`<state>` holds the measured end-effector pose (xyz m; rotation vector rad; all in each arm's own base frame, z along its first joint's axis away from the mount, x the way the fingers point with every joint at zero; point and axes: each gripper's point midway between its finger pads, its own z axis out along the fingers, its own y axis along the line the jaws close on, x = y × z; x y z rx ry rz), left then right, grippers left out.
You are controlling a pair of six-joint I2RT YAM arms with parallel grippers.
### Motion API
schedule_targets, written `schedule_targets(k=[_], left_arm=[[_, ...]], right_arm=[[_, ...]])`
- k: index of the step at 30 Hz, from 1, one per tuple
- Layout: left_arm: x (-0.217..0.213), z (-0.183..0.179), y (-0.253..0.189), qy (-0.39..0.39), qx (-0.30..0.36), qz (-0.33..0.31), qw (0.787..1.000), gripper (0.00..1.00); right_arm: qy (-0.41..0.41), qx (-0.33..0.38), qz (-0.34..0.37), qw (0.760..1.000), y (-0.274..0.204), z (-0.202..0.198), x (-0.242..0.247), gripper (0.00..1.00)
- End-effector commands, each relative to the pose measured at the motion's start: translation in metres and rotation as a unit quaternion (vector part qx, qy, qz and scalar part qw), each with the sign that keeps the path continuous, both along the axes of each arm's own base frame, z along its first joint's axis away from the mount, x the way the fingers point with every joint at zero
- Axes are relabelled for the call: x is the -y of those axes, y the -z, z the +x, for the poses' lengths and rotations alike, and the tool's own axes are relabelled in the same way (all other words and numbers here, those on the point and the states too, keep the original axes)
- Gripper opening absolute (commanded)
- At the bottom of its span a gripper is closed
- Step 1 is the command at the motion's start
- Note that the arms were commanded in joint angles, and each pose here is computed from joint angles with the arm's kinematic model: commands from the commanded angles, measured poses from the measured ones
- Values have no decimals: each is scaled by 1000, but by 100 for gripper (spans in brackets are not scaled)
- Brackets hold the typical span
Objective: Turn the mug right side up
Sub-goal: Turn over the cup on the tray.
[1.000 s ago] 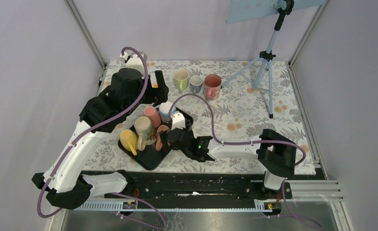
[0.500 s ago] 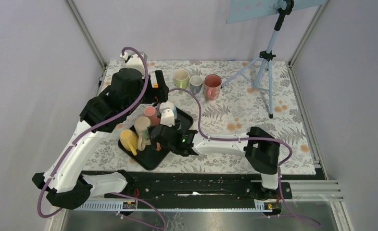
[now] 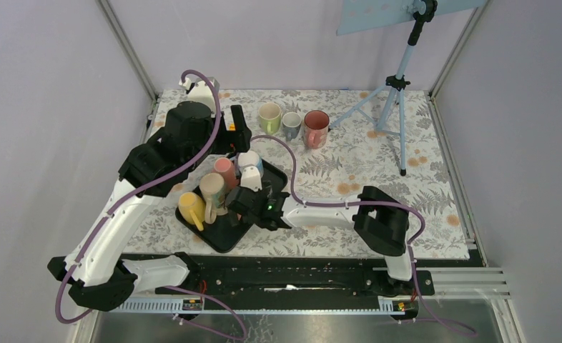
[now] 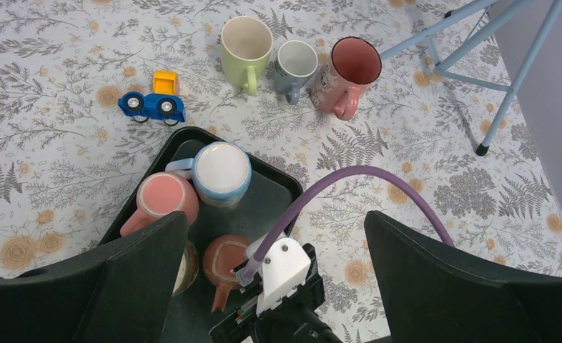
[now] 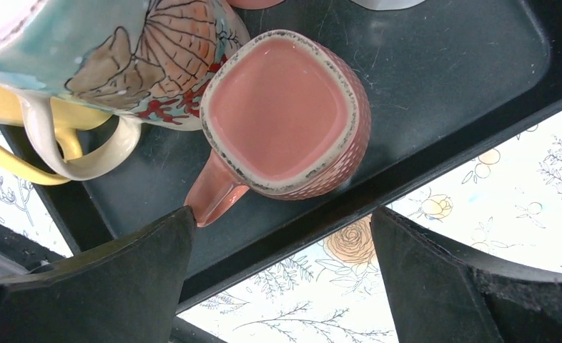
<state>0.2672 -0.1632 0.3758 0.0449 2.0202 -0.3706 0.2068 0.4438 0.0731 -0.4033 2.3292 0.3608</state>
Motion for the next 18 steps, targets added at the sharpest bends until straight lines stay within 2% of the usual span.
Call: schedule_targets(k=[1, 10, 18], left_arm=[[2, -1, -10, 3, 18, -23, 1000, 99], [2, 0, -8, 3, 16, -23, 1000, 99], [5, 2, -6, 5, 14, -23, 1000, 99]], right_arm=[[5, 2, 4, 1000, -8, 15, 7, 100], [24, 2, 3, 1000, -13, 29, 29, 100], [19, -3, 43, 999, -37, 28, 12, 100]])
